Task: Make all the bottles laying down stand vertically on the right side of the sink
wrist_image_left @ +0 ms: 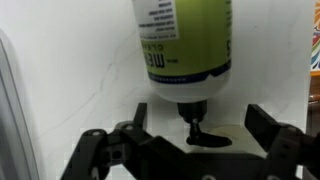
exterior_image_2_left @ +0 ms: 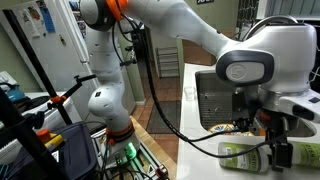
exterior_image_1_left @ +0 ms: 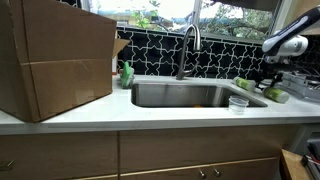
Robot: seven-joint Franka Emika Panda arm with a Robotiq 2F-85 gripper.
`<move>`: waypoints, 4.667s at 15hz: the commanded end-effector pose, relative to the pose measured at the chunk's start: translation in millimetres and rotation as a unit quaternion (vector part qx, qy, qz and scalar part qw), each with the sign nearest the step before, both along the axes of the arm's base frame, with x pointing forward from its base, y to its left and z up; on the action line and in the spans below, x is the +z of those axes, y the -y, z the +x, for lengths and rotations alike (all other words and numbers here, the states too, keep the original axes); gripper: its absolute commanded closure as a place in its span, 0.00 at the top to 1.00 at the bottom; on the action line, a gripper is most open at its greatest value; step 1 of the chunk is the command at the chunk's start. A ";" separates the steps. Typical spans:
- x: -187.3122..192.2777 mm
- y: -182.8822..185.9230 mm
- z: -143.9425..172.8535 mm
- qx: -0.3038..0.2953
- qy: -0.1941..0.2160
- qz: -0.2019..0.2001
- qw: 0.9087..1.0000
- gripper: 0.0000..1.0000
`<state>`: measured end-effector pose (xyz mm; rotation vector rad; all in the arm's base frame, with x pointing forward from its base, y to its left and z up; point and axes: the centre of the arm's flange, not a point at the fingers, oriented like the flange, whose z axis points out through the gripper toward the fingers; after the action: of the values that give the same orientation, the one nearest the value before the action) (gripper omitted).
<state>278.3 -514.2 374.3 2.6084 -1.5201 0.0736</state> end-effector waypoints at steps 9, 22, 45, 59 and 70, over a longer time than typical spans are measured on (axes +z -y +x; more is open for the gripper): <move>-12.4 6.0 0.6 -0.008 0.008 0.014 1.000 0.34; 37.6 -56.4 3.0 -0.049 -0.027 -0.086 0.995 0.08; 40.9 -160.3 2.3 -0.165 0.039 -0.363 0.916 0.08; 33.6 -181.6 -2.8 -0.140 0.068 -0.370 0.916 0.92; 51.6 -191.9 -9.8 -0.101 0.053 -0.281 0.953 1.00</move>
<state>281.0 -330.7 411.5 1.9355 -1.4940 0.5889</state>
